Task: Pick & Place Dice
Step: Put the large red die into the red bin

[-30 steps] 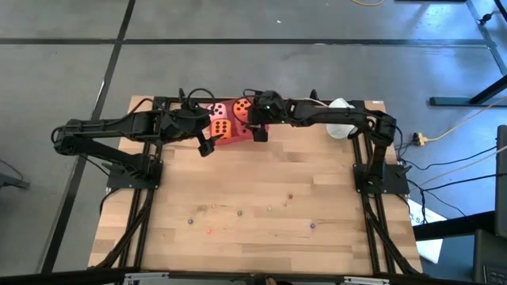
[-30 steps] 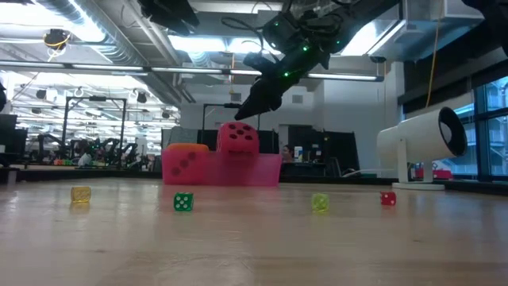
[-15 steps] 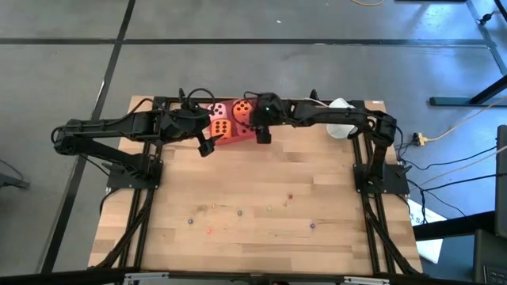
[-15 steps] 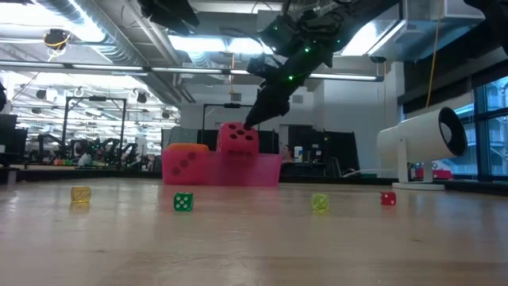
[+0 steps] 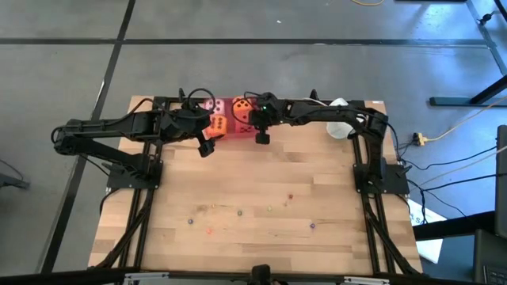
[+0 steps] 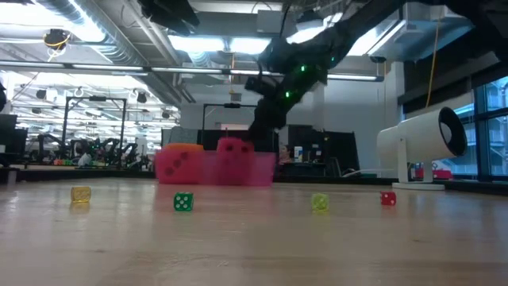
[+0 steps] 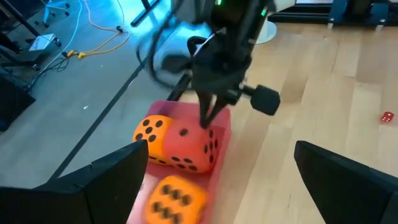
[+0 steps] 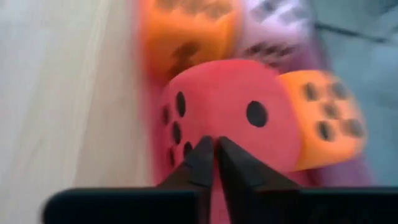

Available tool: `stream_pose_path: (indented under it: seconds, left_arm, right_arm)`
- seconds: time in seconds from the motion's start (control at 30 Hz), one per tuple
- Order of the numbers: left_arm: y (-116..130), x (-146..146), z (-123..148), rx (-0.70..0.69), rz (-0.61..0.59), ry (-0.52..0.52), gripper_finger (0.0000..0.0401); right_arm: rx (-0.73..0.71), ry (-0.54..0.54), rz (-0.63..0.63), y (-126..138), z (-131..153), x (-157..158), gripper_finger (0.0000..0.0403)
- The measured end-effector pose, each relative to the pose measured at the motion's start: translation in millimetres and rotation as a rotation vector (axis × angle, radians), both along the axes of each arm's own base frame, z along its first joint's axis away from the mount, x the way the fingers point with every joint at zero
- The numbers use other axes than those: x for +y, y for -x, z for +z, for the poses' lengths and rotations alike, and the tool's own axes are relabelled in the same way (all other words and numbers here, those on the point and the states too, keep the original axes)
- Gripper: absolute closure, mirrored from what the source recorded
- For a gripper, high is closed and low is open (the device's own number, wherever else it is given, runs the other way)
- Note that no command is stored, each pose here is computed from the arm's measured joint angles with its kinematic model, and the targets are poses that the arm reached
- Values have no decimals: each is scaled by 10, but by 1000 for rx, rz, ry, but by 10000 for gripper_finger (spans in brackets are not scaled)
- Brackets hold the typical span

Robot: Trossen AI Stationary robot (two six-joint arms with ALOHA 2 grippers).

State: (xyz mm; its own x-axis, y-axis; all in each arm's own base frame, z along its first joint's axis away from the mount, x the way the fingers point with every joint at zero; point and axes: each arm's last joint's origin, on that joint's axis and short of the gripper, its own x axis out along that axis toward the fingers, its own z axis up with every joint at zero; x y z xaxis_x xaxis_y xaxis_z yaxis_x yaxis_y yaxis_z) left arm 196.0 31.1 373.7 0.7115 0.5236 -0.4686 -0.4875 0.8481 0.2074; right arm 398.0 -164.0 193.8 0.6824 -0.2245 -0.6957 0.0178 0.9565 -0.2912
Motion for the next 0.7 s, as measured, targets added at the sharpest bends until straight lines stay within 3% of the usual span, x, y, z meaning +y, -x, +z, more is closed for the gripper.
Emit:
stream_pose_path:
  seconds: [0.23, 0.5, 0.7]
  left_arm:
    - [0, 0, 0, 0, 0, 0, 1]
    - [0, 0, 0, 1, 1, 0, 1]
    - [0, 0, -1, 1, 1, 0, 1]
  right_arm:
    - [-17, -17, -8, -26, -62, -36, 386]
    - [-124, 8, 43, -82, 222, -34, 394]
    - [-75, 132, -166, -54, 314, -163, 399]
